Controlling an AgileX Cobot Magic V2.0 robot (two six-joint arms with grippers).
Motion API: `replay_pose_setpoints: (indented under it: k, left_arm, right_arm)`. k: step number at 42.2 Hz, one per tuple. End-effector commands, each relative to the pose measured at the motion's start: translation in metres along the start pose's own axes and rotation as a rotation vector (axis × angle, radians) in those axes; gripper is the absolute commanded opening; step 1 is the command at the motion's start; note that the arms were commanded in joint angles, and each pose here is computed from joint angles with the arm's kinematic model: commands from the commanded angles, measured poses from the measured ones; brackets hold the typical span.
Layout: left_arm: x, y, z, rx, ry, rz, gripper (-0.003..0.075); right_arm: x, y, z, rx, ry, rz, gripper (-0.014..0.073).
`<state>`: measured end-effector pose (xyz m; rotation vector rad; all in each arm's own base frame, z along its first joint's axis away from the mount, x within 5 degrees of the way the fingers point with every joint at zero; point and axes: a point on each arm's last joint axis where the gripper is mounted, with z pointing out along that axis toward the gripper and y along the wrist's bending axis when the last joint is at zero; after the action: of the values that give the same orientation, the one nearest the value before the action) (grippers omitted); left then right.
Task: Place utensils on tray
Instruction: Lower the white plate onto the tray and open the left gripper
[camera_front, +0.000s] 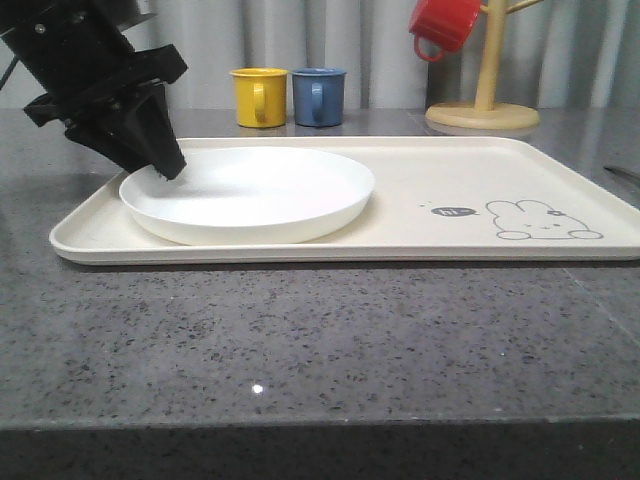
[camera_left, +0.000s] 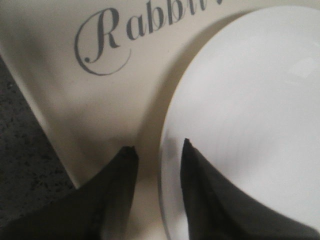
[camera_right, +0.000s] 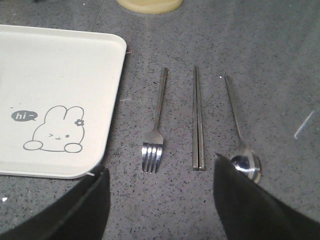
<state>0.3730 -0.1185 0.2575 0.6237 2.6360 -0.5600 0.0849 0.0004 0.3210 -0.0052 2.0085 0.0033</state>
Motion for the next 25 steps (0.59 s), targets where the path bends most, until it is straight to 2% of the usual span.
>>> replay_pose_setpoints:
  k: [1, 9, 17, 20, 25]
  left_arm:
    - [-0.015, -0.018, -0.035, 0.010, -0.111, 0.035, 0.0358]
    - [-0.023, -0.045, -0.069, 0.007, -0.140, 0.142, 0.0358]
    - [-0.008, -0.108, -0.091, 0.008, -0.109, 0.297, 0.0356]
    - [0.003, -0.135, -0.094, -0.042, -0.105, 0.372, 0.0356]
    - [0.023, -0.163, -0.105, -0.157, -0.137, 0.449, 0.0356]
  right_arm:
    - [-0.014, -0.001, -0.001, 0.010, -0.082, -0.015, 0.0476]
    - [-0.014, -0.001, -0.001, 0.010, -0.082, -0.015, 0.0476]
    - [-0.014, -0.001, -0.001, 0.010, -0.082, -0.015, 0.0476]
    - [-0.014, -0.001, -0.001, 0.010, -0.082, -0.015, 0.0476]
    - [-0.014, -0.001, -0.001, 0.010, -0.082, -0.015, 0.0476]
